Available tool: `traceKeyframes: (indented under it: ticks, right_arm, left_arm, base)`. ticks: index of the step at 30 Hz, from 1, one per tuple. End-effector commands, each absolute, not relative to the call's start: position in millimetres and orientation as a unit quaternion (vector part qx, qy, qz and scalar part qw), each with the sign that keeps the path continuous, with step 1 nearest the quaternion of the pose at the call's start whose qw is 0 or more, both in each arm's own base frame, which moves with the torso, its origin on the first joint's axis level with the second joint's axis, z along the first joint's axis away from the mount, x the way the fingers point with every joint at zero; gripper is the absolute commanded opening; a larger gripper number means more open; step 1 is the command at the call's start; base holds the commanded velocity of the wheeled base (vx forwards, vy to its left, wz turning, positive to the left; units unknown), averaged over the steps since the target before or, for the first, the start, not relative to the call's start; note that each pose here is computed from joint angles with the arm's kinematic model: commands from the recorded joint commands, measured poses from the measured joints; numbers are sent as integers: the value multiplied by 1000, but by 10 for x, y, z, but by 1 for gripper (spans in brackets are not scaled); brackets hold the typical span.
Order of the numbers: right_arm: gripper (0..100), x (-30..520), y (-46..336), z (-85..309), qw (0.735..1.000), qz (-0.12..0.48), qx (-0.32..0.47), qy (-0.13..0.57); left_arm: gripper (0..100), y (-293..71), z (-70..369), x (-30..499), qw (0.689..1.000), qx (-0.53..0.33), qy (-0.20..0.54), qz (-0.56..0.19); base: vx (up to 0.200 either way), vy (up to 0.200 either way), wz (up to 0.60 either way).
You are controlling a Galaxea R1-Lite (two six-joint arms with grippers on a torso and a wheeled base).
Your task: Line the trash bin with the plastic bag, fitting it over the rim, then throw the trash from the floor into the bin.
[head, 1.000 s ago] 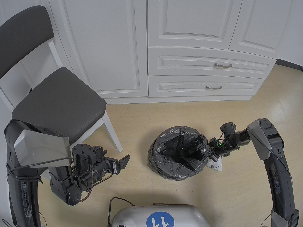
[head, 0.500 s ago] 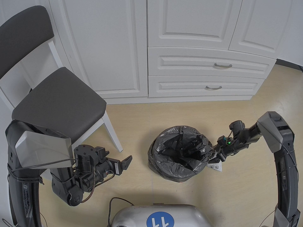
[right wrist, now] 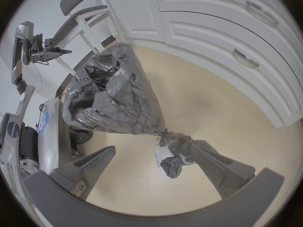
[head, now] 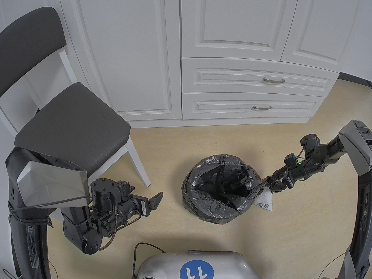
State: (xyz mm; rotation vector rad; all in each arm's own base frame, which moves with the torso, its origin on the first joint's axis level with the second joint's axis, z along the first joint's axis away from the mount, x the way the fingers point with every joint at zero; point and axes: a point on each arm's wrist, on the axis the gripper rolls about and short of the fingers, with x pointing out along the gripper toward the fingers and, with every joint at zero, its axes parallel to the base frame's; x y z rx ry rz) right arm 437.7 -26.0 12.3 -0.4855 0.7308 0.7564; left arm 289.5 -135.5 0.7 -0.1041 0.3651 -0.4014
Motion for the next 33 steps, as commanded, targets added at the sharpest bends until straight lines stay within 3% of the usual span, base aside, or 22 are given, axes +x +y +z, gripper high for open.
traceKeyframes:
  ticks: [1,9,19,25,33]
  right_arm:
    - [100,4396,-107,101,834,369,-236,334]
    - [100,4691,50,-388,856,355,-227,301]
    - [100,4923,170,-767,855,365,-222,294]
    - [100,4893,273,-721,849,399,-208,278]
    - [100,4679,178,-495,854,387,-210,277]
  left_arm:
    - [100,-1351,15,2890,964,-51,179,-189]
    - [100,-1344,20,2894,966,-51,177,-182]
    - [100,-1347,-1,2900,966,-51,179,-181]
    - [100,-1351,5,2921,966,-53,176,-181]
    - [100,-1564,74,2995,965,-46,150,-211]
  base:
    - [0,0,0]
    - [0,0,0]
    - [0,0,0]
    - [0,0,0]
    - [0,0,0]
